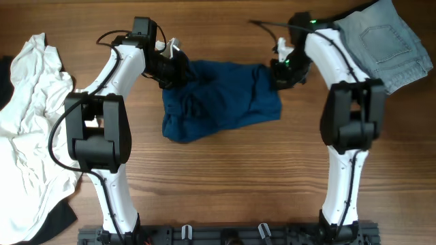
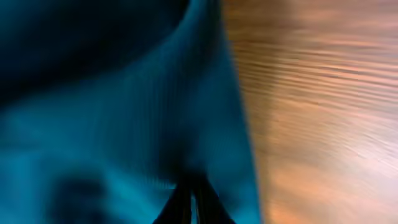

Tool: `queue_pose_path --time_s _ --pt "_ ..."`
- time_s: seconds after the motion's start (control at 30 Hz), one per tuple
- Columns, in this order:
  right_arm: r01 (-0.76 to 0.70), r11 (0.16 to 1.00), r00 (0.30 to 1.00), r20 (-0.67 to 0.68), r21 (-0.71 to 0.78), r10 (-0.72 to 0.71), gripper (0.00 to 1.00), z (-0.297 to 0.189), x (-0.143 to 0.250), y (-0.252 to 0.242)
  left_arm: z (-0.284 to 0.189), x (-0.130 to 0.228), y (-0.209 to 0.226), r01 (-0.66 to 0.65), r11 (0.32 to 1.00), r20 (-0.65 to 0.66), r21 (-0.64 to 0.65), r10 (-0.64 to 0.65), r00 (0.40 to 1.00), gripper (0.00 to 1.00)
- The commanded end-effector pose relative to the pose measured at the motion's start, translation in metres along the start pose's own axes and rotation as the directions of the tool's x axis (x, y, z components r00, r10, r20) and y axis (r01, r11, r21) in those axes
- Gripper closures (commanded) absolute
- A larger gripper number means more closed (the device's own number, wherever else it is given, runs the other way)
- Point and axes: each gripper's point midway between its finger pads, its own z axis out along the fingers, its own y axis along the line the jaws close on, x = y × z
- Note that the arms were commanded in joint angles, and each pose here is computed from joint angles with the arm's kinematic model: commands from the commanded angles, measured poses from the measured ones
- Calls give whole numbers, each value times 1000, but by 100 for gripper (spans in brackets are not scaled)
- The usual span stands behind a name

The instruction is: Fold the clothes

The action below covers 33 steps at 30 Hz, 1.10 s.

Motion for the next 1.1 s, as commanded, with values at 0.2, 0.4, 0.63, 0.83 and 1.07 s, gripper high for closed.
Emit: queue_pose_path --time_s 0.2,0.4,0.63,0.83,1.07 --pt "-75 996 985 -160 -44 67 96 59 18 -15 -7 3 -16 34 999 14 17 -34 999 96" --pt "-75 997 985 -157 -20 71 96 59 18 -21 -47 3 -52 -49 999 127 10 47 991 96" --pt "-77 997 984 -161 -20 73 96 59 19 -21 -79 18 -86 -56 998 211 -7 56 976 96" --pt "-77 997 984 -161 -20 73 96 59 19 -21 -57 32 -112 -67 998 188 9 64 980 96" --pt "-62 998 984 -167 -22 57 96 58 20 -21 -29 46 -141 -89 996 205 -9 89 975 96"
